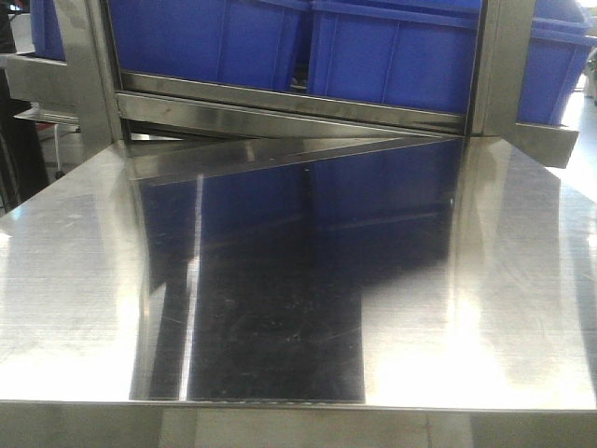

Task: Pick and sort blue part to right shelf
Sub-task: 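Drive the base away from the table holding both parts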

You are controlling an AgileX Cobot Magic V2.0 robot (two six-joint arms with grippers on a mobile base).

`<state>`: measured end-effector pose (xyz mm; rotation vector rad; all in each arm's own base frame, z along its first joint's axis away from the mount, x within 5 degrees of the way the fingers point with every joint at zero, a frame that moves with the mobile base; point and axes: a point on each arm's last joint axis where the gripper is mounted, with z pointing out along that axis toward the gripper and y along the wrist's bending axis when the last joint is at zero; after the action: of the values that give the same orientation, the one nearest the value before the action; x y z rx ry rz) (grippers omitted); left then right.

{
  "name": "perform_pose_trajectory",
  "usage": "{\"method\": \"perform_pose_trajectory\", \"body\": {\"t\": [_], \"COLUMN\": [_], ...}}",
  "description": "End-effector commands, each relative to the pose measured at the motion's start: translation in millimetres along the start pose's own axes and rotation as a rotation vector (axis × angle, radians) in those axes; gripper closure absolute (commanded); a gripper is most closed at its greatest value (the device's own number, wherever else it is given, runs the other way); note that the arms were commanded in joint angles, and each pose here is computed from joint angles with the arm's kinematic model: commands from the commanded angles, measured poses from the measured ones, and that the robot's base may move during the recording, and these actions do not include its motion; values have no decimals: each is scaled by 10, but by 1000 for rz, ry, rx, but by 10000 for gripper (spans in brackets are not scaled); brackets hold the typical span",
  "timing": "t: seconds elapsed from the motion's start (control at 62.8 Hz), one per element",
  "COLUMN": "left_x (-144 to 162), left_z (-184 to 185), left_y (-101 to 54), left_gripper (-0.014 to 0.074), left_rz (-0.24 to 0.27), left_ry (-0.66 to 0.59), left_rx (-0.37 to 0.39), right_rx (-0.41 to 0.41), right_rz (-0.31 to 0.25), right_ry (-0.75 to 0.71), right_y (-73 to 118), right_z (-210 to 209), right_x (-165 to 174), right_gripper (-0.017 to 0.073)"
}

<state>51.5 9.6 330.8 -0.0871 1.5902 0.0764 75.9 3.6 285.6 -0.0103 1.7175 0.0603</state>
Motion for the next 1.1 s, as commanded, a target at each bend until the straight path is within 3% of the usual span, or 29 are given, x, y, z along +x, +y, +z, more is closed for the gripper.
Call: {"method": "perform_pose_trajectory", "body": {"t": [0.0,1.083], "left_x": [-168,-168], "left_z": [-19,-19], "left_y": [-19,-19], "left_gripper": [258,258], "left_rz": [9,9], "left_ry": [-109,-109], "left_rx": [21,21], "right_rx": [1,1], "right_rz": [-5,-5], "right_ry": [-116,-116], "right_y": [2,2], "right_z": [-25,-25], "right_x": [-173,-173], "right_gripper": [129,129]}}
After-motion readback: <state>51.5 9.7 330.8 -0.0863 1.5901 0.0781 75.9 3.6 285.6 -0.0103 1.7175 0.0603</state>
